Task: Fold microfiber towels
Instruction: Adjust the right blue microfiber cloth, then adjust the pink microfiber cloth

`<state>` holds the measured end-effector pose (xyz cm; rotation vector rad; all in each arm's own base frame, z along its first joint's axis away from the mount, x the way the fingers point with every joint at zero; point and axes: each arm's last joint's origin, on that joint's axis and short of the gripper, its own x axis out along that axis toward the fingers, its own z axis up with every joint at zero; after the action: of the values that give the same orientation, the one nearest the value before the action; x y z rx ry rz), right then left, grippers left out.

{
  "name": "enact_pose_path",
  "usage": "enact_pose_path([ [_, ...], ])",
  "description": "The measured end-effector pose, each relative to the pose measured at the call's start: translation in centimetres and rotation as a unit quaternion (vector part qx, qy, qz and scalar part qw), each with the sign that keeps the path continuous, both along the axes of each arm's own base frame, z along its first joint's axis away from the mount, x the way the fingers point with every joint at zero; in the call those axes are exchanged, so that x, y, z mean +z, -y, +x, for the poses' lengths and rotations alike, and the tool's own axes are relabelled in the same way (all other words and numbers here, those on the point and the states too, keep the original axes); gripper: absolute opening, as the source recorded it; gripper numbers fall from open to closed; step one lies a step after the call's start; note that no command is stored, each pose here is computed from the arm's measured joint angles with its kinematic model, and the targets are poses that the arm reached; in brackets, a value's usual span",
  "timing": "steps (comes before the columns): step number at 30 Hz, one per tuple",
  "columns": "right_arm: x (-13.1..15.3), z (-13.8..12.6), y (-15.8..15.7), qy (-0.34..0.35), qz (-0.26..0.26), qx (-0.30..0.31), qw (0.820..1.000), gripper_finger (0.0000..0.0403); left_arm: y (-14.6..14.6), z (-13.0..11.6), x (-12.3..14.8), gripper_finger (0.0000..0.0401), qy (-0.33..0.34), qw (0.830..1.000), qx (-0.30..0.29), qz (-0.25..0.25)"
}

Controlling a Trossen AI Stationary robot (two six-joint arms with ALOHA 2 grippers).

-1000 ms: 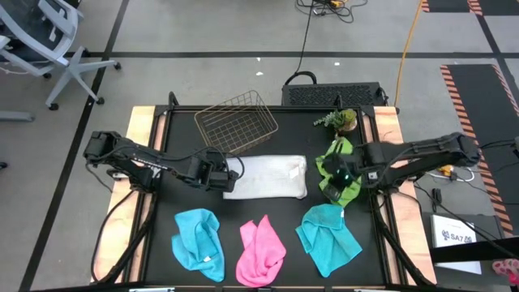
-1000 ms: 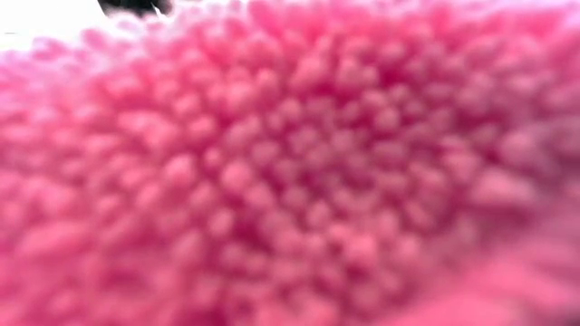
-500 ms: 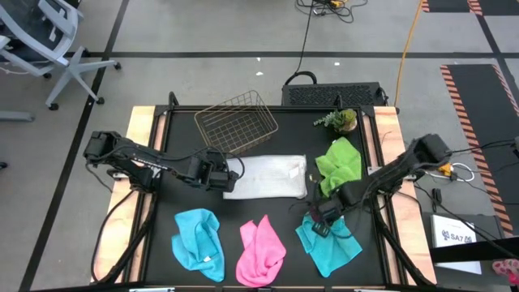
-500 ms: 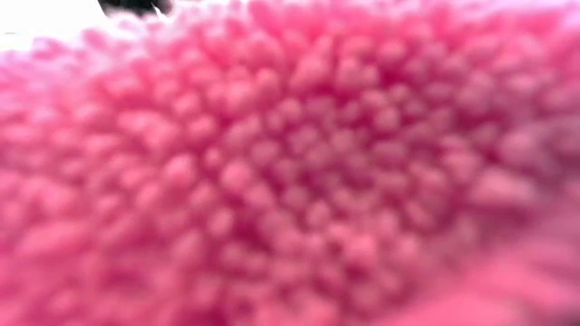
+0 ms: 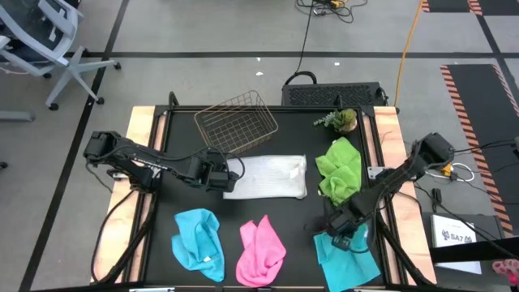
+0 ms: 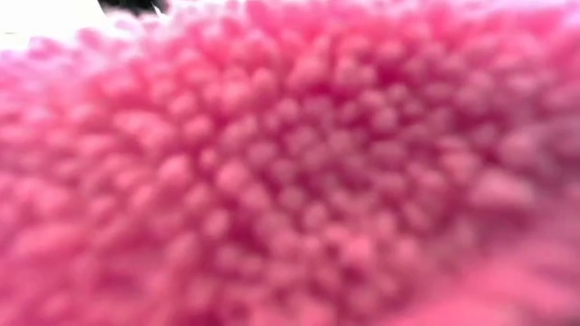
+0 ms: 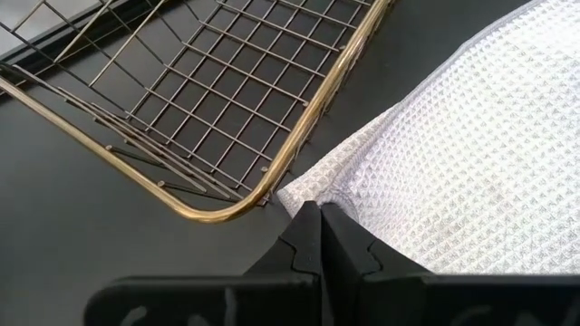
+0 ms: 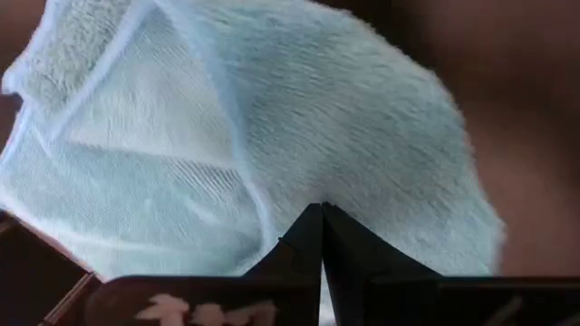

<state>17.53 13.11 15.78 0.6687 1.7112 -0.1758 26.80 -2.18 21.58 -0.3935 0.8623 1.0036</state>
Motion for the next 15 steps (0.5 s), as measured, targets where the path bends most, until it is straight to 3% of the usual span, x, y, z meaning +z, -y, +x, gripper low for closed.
enact_pose_path([
  [3, 1.6, -0.3, 0.5, 0.028, 0.021, -0.020, 0.999, 0.0000, 0.0, 0.0, 0.0, 0.0001, -0.001, 1.000, -0.001, 0.001],
  [6, 3.9, 0.4, 0.5, 0.125, 0.071, -0.035, 0.989, 0.0000, 0.0, 0.0, 0.0, 0.0001, -0.001, 1.000, -0.001, 0.000],
  [8, 5.6, 1.3, 0.6, 0.233, 0.092, -0.050, 0.967, 0.0000, 0.0, 0.0, 0.0, 0.0001, 0.000, 1.000, 0.000, 0.000],
  [11, 7.7, 2.9, 1.4, 0.381, 0.071, -0.070, 0.919, 0.0000, 0.0, 0.0, 0.0, 0.0001, 0.000, 1.000, 0.000, 0.000],
  [13, 7.9, 3.8, 2.1, 0.415, 0.057, -0.068, 0.906, 0.0000, 0.0, 0.0, 0.0, 0.0001, -0.001, 1.000, -0.001, 0.000],
  [15, 7.3, 5.0, 2.7, 0.420, 0.055, -0.058, 0.904, 0.0000, 0.0, 0.0, 0.0, 0.0001, -0.001, 1.000, -0.001, 0.001],
])
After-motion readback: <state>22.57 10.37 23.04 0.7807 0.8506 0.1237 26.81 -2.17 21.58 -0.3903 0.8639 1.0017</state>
